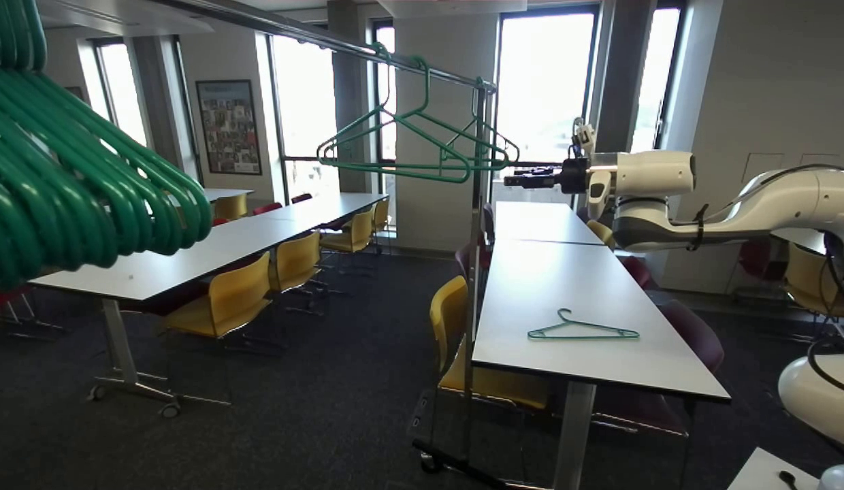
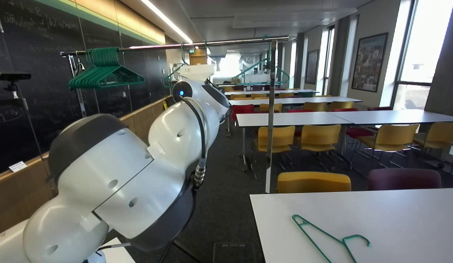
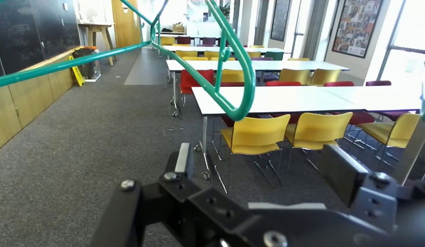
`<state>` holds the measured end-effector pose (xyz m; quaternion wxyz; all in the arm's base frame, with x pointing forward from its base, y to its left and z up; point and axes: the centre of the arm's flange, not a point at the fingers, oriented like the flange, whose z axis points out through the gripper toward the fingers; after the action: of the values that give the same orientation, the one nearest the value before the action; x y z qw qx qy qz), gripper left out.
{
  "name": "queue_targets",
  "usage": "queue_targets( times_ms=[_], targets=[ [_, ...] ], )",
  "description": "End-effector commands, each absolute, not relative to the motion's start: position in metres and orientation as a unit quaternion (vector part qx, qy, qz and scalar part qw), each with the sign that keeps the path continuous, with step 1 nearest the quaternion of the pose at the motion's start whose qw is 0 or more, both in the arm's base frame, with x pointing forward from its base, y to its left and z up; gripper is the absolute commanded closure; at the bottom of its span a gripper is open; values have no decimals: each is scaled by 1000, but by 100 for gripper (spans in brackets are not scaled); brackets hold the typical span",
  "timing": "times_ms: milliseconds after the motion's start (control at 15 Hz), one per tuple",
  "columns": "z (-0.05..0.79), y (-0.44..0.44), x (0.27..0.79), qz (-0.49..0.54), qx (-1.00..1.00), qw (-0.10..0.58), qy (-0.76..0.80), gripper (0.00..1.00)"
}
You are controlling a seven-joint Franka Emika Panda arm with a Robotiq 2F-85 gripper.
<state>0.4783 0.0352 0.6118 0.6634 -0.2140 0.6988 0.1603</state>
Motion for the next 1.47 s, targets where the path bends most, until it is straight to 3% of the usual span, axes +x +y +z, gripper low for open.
queue_targets(
  times_ms=[0,1000,1067,1133,1400],
  targets=[
    [632,49,492,133,-233,671,691,0],
    [658,37,489,122,-226,694,673,0],
    [658,36,490,127,-224,693,674,25],
    [658,36,491,131,-223,693,673,26],
    [657,35,491,136,-220,690,675,55]
  ],
)
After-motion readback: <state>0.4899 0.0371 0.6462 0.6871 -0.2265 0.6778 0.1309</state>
